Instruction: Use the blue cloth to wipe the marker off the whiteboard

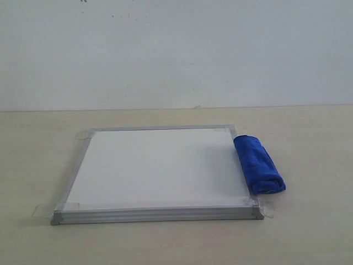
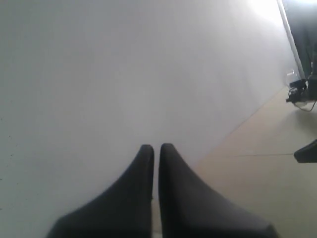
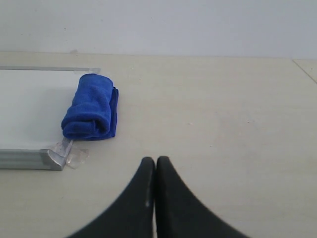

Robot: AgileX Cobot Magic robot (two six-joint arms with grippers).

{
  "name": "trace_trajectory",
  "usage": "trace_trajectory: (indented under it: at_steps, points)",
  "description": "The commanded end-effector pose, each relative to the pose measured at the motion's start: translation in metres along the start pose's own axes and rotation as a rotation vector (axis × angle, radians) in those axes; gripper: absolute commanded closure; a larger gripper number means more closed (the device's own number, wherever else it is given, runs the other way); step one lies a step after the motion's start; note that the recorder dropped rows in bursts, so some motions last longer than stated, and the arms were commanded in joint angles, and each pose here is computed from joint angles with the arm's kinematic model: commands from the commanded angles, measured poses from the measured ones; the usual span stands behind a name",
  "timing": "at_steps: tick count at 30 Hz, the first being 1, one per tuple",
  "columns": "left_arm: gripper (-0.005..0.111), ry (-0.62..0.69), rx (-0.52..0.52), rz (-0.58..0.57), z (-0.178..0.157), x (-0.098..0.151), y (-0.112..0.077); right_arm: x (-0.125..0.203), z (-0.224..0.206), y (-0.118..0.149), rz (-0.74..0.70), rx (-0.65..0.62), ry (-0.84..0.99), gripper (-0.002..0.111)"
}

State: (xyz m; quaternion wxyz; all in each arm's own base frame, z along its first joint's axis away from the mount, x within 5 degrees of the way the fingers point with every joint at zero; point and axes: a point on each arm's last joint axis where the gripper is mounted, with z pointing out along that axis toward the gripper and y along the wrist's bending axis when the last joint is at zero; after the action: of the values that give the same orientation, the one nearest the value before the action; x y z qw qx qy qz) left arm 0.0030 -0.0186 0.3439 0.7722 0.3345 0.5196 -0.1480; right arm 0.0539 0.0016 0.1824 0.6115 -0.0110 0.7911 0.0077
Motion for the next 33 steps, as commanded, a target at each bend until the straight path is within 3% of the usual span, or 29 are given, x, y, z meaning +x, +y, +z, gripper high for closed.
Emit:
trace_trajectory:
  at_steps: [1,4,9,14,24,33]
  points:
    - [0.103,0.021,-0.071,0.015,0.000,0.006,0.000,-0.001,0.000,0.000,-0.003,0.006,-0.008,0.108]
    - [0.103,0.042,-0.216,-0.046,0.004,0.018,0.003,-0.001,0.000,0.000,-0.003,0.006,-0.008,0.108]
    - [0.103,0.194,-0.463,-0.157,0.008,0.060,0.004,-0.001,0.000,0.000,-0.003,0.006,-0.008,0.108]
    - [0.103,0.289,-0.638,-0.260,0.005,0.094,0.004,-0.001,0.000,0.000,-0.003,0.006,-0.008,0.108]
    - [0.103,0.418,-0.713,-0.377,-0.004,0.149,-0.006,-0.001,0.000,0.000,-0.003,0.006,-0.008,0.108]
    - [0.103,0.277,-0.784,-0.781,-0.007,0.156,-0.012,-0.001,0.000,0.000,-0.003,0.006,-0.008,0.108]
